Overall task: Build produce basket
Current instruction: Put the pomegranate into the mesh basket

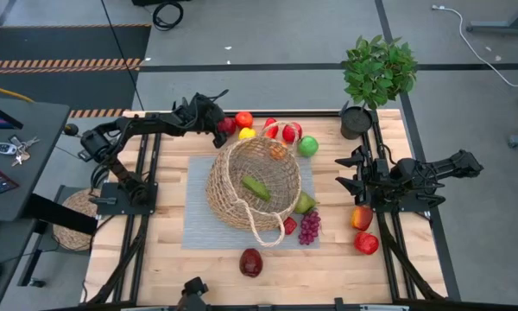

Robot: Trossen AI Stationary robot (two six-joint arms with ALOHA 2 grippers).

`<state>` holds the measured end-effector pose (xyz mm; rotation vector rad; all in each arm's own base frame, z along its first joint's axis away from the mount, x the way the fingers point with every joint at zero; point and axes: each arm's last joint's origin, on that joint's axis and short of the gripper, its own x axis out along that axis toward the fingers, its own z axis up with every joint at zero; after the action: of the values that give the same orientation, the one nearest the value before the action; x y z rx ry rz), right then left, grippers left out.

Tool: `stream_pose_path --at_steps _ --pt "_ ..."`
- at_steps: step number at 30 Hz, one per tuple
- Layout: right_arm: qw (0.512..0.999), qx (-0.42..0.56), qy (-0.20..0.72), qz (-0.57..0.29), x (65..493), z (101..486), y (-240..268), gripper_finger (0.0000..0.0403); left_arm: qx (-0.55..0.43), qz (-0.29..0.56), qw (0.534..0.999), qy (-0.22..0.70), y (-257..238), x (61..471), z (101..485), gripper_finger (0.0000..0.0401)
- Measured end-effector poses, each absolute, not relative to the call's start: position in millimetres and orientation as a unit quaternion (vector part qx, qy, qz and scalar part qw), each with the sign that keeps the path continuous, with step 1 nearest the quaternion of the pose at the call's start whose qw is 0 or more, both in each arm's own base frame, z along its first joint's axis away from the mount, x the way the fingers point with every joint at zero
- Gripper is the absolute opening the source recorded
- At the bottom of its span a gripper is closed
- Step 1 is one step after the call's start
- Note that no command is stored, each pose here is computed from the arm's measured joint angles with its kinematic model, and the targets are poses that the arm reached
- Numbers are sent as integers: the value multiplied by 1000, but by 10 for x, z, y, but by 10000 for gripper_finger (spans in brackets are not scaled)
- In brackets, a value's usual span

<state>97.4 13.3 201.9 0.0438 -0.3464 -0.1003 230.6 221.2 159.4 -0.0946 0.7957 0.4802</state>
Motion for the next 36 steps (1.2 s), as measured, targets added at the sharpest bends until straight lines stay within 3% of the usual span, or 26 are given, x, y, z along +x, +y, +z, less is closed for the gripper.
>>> stream_pose_path --at_steps 14,25,30,36 --pt "984 22 -172 -50 974 2019 133 275 1 218 868 446 1914 2211 1825 357" --pt "984 22 -172 -50 974 2019 133 275 10 272 884 381 2007 2189 2024 357" --pt "984 22 -172 -50 974 2019 133 275 1 303 889 343 2151 2198 2010 357" --pt "984 22 -172 -50 974 2019 133 275 -89 285 881 367 2283 2200 1655 357"
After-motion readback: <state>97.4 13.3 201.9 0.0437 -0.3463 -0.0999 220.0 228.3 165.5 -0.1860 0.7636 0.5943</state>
